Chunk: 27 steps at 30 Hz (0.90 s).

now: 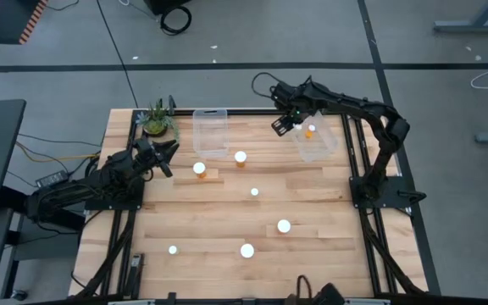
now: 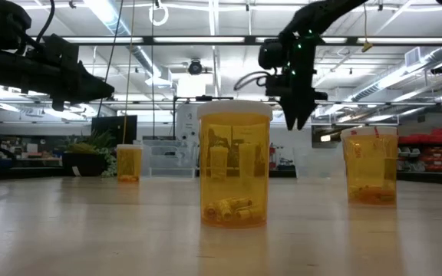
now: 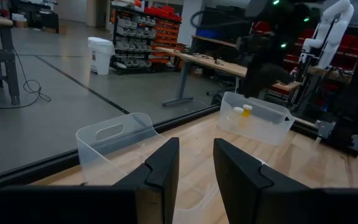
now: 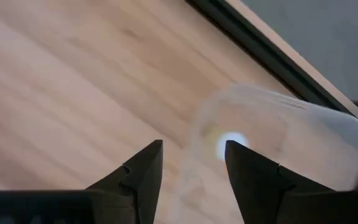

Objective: Pick and place medicine bottles into bin by pill shape (circle, oval)
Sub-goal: Put the small yellow pill bottle into the right transparent bin

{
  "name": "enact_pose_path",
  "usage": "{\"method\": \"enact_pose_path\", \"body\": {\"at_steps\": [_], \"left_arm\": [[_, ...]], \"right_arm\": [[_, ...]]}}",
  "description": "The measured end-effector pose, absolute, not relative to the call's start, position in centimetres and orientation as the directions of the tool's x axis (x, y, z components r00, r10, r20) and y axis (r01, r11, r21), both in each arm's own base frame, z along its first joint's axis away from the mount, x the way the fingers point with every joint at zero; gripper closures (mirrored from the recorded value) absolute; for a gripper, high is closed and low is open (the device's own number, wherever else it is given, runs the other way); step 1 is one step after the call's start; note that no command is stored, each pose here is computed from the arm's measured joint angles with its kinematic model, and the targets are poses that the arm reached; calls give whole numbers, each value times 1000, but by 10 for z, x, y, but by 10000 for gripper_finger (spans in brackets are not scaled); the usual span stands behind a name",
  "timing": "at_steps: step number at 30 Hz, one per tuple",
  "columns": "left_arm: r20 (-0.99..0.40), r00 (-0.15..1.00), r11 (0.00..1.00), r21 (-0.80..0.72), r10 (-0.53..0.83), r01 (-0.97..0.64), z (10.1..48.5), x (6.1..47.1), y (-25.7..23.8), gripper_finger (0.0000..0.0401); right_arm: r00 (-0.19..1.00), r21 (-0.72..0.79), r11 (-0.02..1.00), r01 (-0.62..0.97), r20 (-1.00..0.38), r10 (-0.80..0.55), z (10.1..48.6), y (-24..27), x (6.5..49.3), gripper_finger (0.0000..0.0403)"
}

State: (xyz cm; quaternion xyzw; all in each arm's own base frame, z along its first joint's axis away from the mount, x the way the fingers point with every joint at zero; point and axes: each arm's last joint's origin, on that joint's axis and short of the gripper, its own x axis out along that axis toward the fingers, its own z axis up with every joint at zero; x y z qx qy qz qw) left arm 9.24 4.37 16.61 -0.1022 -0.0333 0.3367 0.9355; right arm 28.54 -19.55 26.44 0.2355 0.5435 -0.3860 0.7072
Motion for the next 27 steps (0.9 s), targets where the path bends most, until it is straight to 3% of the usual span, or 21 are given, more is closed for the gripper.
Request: {"method": "enact_pose_path", "body": {"at_steps": [6, 27], "left_arm": [[-7, 771, 752, -213, 637, -623, 166, 92, 44, 294], [-7, 771, 752, -214, 637, -624, 166, 92, 44, 294]], "right_arm": [[197, -42, 677, 734, -942, -272, 267, -160, 311, 221], [452, 144, 798, 585, -875, -173, 273, -55, 367, 221]]}}
